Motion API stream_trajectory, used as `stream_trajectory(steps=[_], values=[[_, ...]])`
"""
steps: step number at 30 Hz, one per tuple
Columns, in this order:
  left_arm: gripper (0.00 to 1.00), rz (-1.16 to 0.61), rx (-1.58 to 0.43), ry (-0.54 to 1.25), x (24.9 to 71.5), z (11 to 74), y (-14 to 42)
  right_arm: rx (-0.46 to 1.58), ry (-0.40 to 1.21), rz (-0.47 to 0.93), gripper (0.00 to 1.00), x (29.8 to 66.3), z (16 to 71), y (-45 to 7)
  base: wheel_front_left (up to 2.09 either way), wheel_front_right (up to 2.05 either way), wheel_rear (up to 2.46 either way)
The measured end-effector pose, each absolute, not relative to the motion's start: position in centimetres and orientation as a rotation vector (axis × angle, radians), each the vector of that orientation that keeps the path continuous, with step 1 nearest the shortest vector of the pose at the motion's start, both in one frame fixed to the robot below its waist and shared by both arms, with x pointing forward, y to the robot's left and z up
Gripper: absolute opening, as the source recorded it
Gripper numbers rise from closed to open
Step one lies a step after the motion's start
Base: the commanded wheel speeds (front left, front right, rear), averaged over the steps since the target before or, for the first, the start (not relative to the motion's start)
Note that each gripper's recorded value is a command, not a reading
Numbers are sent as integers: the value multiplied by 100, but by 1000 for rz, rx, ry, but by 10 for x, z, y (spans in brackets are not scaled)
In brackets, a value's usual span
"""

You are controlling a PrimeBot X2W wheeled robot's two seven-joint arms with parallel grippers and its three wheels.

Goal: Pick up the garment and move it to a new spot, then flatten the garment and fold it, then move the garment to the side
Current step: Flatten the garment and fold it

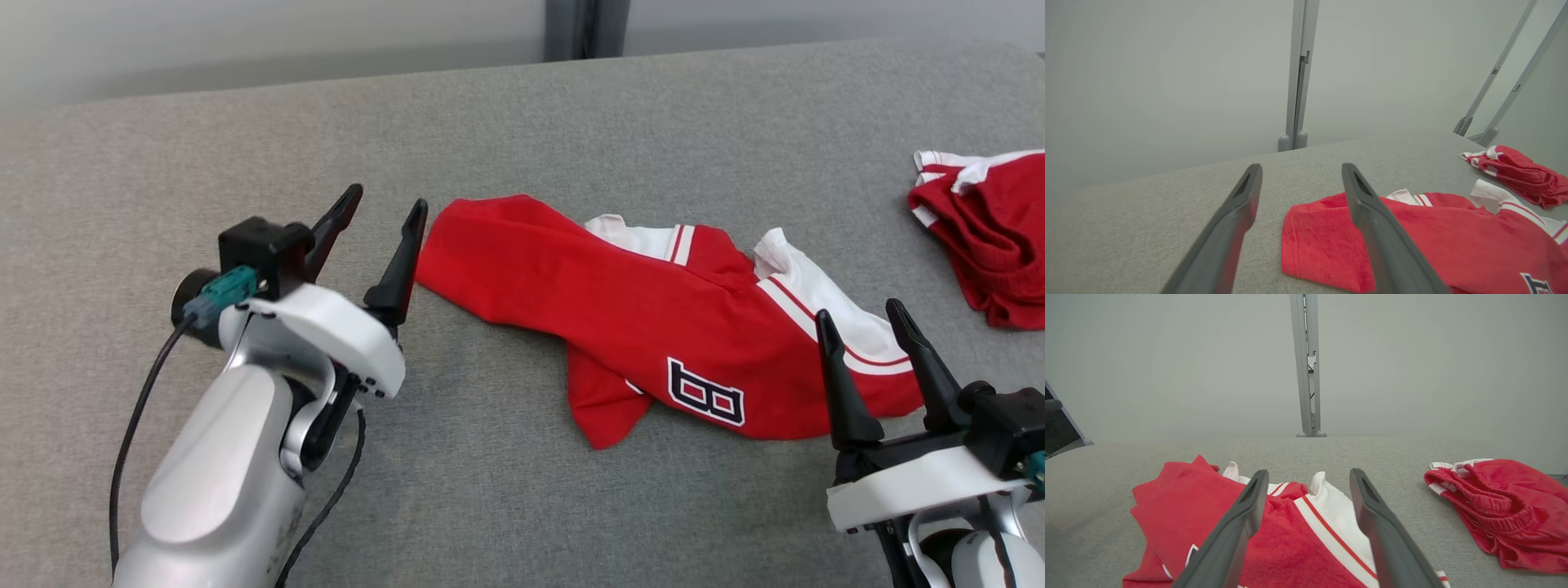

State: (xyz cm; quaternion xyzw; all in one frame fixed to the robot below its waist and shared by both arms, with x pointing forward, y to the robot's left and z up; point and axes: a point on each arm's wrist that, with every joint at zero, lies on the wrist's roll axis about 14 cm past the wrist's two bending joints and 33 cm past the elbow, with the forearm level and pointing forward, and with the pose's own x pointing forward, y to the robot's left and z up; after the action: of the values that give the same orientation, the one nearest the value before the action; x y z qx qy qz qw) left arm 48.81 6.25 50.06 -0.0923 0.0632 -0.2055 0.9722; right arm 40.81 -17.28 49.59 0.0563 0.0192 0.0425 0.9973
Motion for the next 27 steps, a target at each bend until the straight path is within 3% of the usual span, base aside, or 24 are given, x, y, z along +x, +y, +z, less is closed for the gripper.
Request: stream_trajectory(steps=[11,20,25,26,27], values=[[100,-580,-139,431,538,443,-1,125,80,31,100,415,471,-190,0,0,0],[100,-565,-55,747,538,362,0,138,118,-12,100,413,452,-203,0,0,0],[100,-561,-40,819,536,352,0,144,129,-22,100,411,446,-205,0,0,0],[93,-562,-37,826,535,352,0,150,128,-22,100,412,446,-205,0,0,0],[48,-567,-30,830,534,351,0,153,128,-20,100,412,446,-204,0,0,0]])
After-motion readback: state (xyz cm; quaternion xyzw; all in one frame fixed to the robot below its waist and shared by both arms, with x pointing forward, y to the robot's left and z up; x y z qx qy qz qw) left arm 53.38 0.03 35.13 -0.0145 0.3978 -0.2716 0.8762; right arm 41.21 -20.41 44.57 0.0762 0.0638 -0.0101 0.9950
